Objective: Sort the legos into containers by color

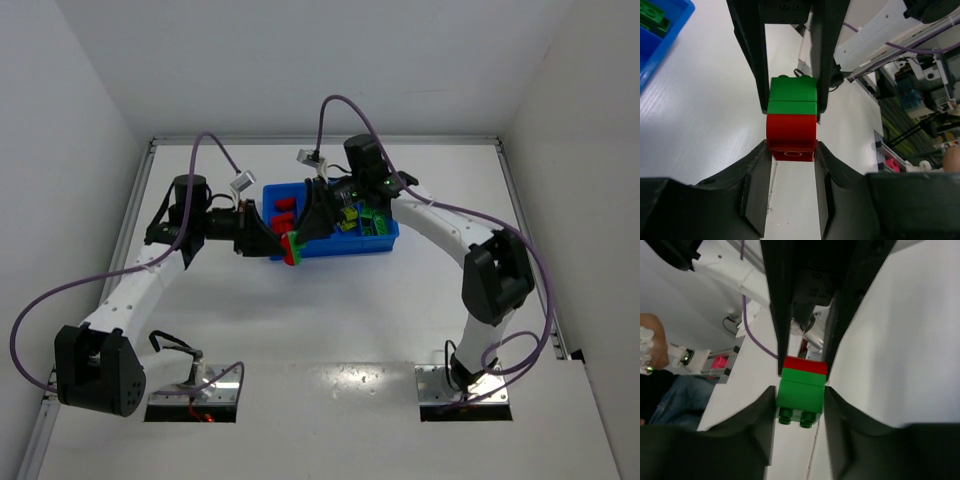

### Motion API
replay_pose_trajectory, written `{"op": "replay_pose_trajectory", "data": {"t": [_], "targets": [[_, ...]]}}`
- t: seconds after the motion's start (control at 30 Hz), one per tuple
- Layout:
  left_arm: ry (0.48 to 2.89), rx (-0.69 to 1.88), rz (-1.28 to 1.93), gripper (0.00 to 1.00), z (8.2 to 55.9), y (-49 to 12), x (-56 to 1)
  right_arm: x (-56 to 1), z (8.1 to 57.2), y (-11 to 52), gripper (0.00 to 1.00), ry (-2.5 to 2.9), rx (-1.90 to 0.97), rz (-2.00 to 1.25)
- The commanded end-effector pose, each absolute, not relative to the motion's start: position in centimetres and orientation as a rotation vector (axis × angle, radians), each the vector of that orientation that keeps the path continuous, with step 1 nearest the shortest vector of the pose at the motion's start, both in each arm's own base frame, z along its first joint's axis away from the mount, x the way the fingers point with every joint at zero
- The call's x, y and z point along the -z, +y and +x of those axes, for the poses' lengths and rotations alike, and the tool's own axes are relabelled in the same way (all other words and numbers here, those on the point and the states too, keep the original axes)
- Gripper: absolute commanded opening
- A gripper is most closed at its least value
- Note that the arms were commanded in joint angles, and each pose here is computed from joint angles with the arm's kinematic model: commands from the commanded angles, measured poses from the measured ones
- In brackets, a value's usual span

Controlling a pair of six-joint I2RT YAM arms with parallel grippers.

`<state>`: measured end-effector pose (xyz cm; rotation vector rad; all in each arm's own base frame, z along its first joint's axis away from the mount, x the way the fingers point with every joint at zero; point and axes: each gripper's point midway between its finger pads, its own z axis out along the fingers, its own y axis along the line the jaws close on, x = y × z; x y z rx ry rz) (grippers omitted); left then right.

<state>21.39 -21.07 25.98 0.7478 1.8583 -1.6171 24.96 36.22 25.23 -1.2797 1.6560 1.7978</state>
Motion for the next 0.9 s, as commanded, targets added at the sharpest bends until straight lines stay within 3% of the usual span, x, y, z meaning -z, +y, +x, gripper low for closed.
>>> {"op": "replay_pose_trajectory", "data": {"t": [0.0,0.03,0.07,0.1,0.3,0.53,0.87], "targets": [[1.812,1.616,0.795,0.0,21.2,-21.3,-26.4,-26.2,25.2,36.8,0.33,1.593,-1.769,-1.315],[1.804,1.611,0.8,0.0,21.3,-21.3,-26.5,-26.4,24.7,36.5,0.23,1.593,-1.769,-1.314],[1.804,1.611,0.8,0.0,21.3,-21.3,-26.5,-26.3,24.7,36.5,0.06,1.593,-1.753,-1.31],[1.804,1.611,0.8,0.0,21.3,-21.3,-26.5,-26.2,24.8,36.0,0.01,1.602,-1.748,-1.296],[1.792,1.577,0.8,0.0,20.7,-21.1,-26.7,-25.7,26.4,30.9,0.0,1.627,-1.633,-1.186],[1.787,1.562,0.8,0.0,20.7,-21.1,-26.6,-22.7,32.1,22.7,0.0,1.778,-1.466,-0.993],[1.812,1.525,0.761,0.0,21.4,-21.1,-26.3,-20.6,36.4,18.8,0.0,1.845,-1.373,-0.894]]}}
